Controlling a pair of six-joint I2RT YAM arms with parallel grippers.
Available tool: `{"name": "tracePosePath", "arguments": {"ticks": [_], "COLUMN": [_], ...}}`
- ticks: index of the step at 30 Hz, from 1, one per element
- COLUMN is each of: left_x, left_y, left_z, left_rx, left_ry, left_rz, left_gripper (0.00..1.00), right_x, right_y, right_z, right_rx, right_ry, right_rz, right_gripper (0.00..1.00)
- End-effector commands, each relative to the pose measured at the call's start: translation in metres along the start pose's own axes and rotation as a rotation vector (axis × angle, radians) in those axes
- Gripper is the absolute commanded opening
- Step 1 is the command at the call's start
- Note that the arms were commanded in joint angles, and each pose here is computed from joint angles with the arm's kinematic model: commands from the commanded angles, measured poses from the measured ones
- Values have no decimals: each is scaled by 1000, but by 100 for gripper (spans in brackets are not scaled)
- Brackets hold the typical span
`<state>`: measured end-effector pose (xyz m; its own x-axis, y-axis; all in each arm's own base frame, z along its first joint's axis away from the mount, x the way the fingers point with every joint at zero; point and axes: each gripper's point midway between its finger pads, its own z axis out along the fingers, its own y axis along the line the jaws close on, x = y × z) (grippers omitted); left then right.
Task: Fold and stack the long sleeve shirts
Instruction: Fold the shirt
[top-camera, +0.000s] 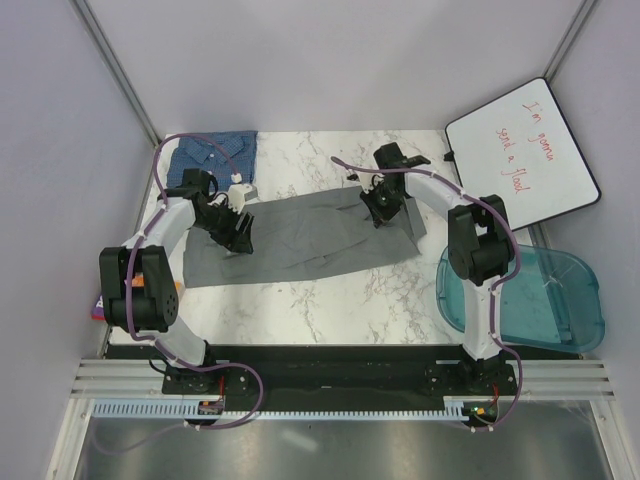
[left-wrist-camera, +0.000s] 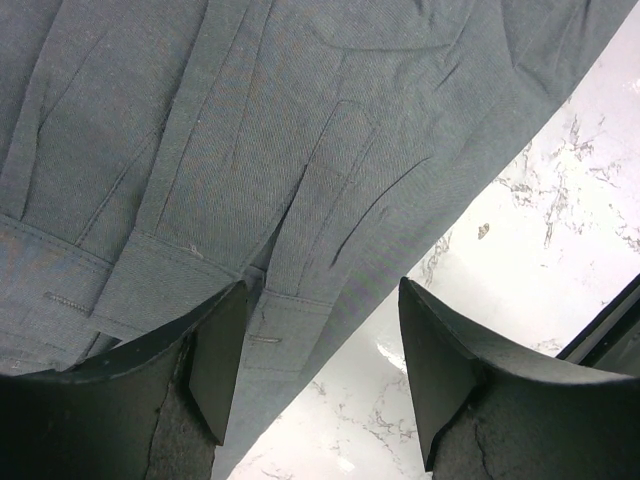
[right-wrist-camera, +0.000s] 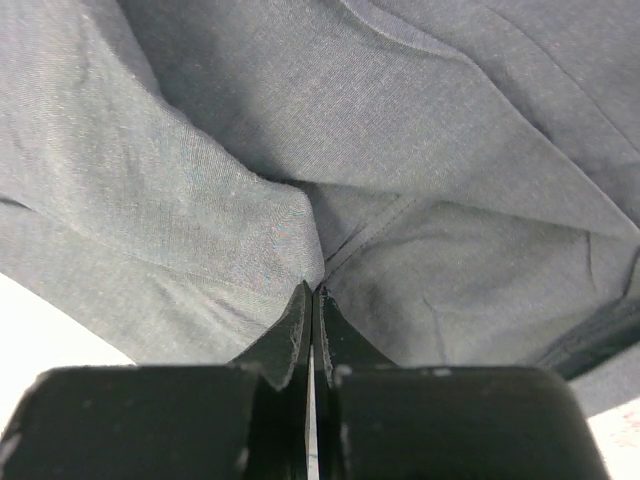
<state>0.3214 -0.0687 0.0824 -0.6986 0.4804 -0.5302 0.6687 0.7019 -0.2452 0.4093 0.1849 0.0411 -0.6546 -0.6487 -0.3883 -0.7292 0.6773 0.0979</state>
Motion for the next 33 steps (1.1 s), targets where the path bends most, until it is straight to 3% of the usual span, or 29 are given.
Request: {"name": "tracePosePath", "arguments": {"ticks": [1,5,10,18,20,24,27,31,33], "left_x": [-8,-5,7,32,37,44,50,70,82], "left_y": [4,9,30,38,34,37,45,33,21], "left_z": [-3,-3,-3,-4,-2,2,7,30,41], "left_rx": [-22,-45,-122,-158,-143,-148,-176,-165,-156], "left_ry": [-27,-15,25,77,84,109,128,229,293], "left_rz": [-1,-7,-52,1,16,33,37,67,79], "left_gripper": [69,71,71,69,69,68,63,51,45], "right_x": [-25,-7,11,-5,-28,-70,-89,-100,-91], "right_y": [-8,-16,-32,-81,-102,-102,-85,-58,-45], "right_z": [-16,1,12,33,35,3,-30,-71,-71], "right_rx": [27,58,137,334,412,414,369,303,257], "right_ry": [-67,1,66,86,39,-81,-177,-276,-264], "right_rz": [-22,-26,-25,-7,-6,-6,8,29,48], "right_gripper": [0,0,20,21,23,45,56,59,59]}}
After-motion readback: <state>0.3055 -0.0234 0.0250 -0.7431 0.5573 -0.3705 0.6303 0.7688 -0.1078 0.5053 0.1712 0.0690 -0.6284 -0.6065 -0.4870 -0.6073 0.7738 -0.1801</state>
